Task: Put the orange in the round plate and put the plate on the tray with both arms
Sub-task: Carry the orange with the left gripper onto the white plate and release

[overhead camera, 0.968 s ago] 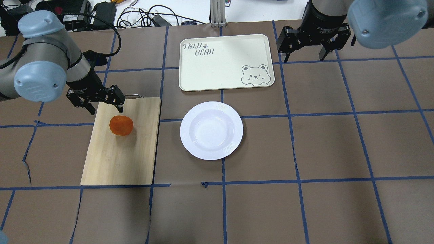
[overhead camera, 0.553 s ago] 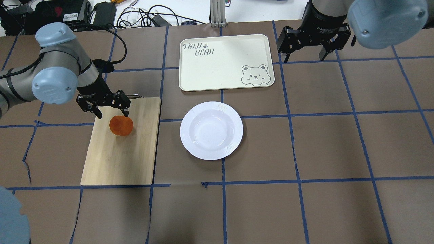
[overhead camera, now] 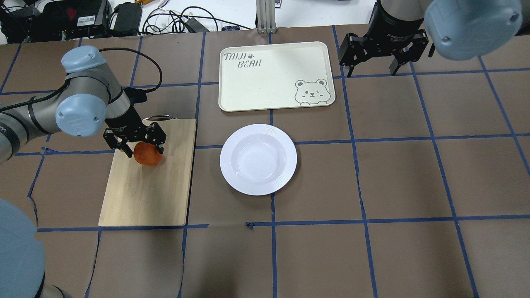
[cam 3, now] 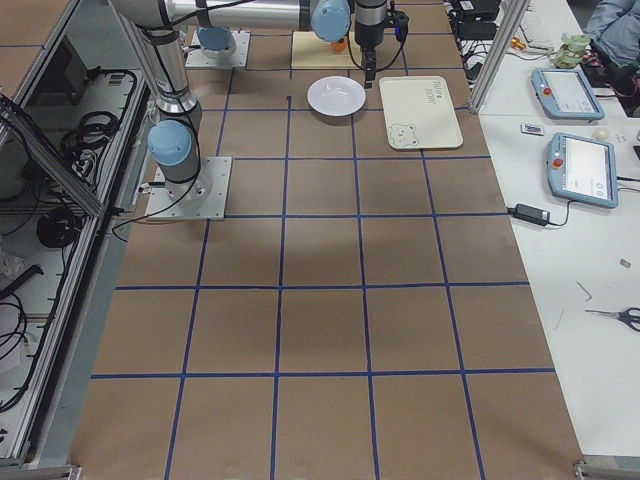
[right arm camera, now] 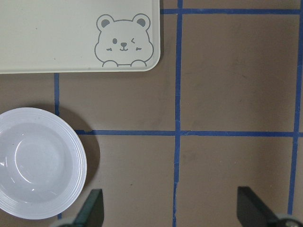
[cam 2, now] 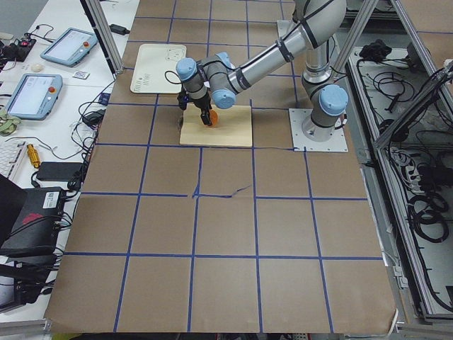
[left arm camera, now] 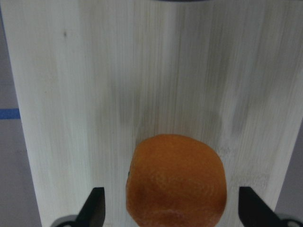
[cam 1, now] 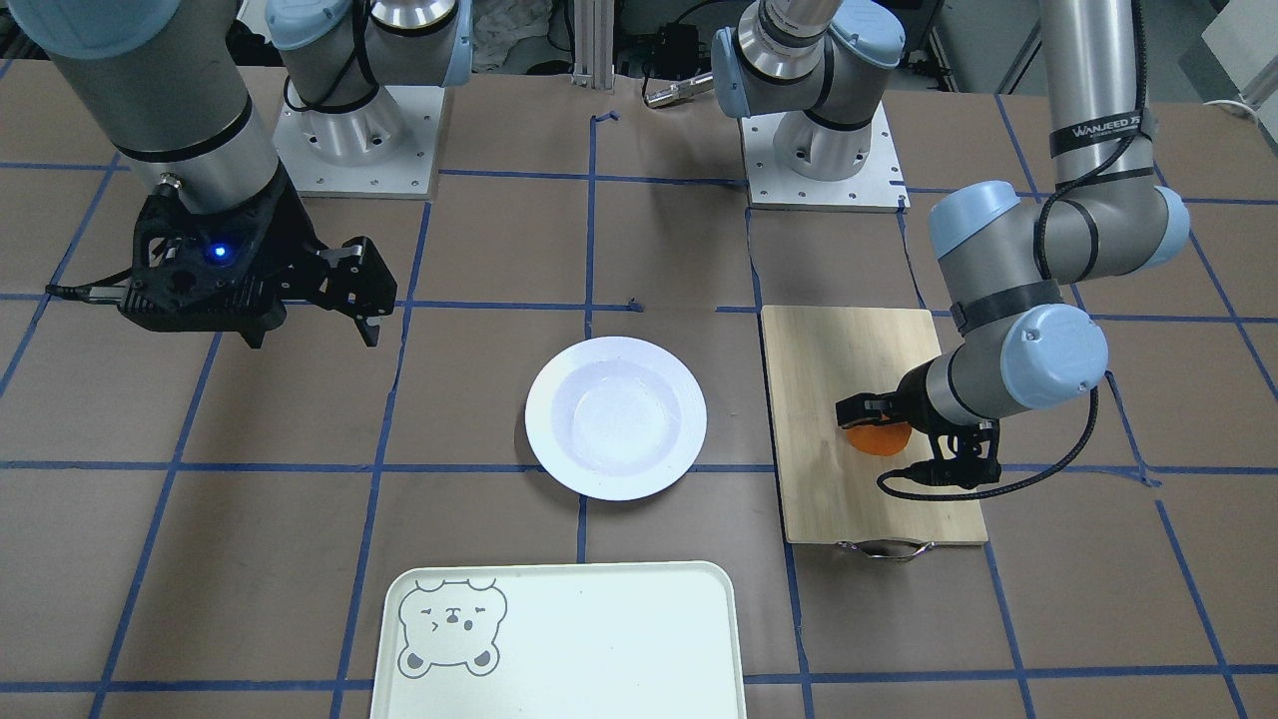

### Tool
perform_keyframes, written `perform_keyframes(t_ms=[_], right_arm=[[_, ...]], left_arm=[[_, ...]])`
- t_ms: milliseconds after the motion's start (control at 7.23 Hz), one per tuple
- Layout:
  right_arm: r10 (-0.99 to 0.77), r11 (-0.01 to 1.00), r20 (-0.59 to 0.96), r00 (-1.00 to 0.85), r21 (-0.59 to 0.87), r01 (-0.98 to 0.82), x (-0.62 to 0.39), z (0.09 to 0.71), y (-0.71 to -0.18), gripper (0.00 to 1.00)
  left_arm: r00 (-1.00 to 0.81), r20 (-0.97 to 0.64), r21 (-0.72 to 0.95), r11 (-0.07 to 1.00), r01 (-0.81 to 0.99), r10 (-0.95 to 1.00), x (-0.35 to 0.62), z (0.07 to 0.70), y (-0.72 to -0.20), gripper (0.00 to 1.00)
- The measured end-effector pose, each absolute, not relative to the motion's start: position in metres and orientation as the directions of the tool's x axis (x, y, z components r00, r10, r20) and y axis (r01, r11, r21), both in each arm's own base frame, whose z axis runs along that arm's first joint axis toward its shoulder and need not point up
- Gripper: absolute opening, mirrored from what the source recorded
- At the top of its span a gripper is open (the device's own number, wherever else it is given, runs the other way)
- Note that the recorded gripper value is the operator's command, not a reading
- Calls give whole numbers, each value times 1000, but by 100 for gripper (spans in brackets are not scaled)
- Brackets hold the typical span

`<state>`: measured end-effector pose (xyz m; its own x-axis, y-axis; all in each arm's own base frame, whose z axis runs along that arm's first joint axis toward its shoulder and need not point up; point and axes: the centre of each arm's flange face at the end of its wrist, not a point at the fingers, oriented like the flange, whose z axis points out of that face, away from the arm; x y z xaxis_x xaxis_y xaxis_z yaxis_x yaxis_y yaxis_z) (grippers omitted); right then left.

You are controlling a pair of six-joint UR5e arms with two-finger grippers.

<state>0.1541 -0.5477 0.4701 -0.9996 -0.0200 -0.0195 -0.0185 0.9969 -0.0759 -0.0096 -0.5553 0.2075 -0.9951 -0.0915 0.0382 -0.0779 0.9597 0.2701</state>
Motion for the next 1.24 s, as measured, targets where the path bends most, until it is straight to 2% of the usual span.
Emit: perform_keyframes(t_ms=[415,691,968,1245], right_arm=[[-20,997,-20,-1000,-78,-18,154,470,-548,100],[-20,997,-20,-1000,-78,-18,154,470,-548,100],[-19,997,-20,-1000,-78,-18,154,470,-548,100],[-19,997,-20,-1000,-77,-17,154,470,-548,100]], left_arm=[[-991,9,258,957,-129,-136,-8,215,-562,0],[-979,-2,199,960,-198,-202,-28,254,-578,0],[-964,31,164,953,-256,-264,-101,283,-594,0],[-945,66,182,935,-303,-320,-192,284,-581,0]])
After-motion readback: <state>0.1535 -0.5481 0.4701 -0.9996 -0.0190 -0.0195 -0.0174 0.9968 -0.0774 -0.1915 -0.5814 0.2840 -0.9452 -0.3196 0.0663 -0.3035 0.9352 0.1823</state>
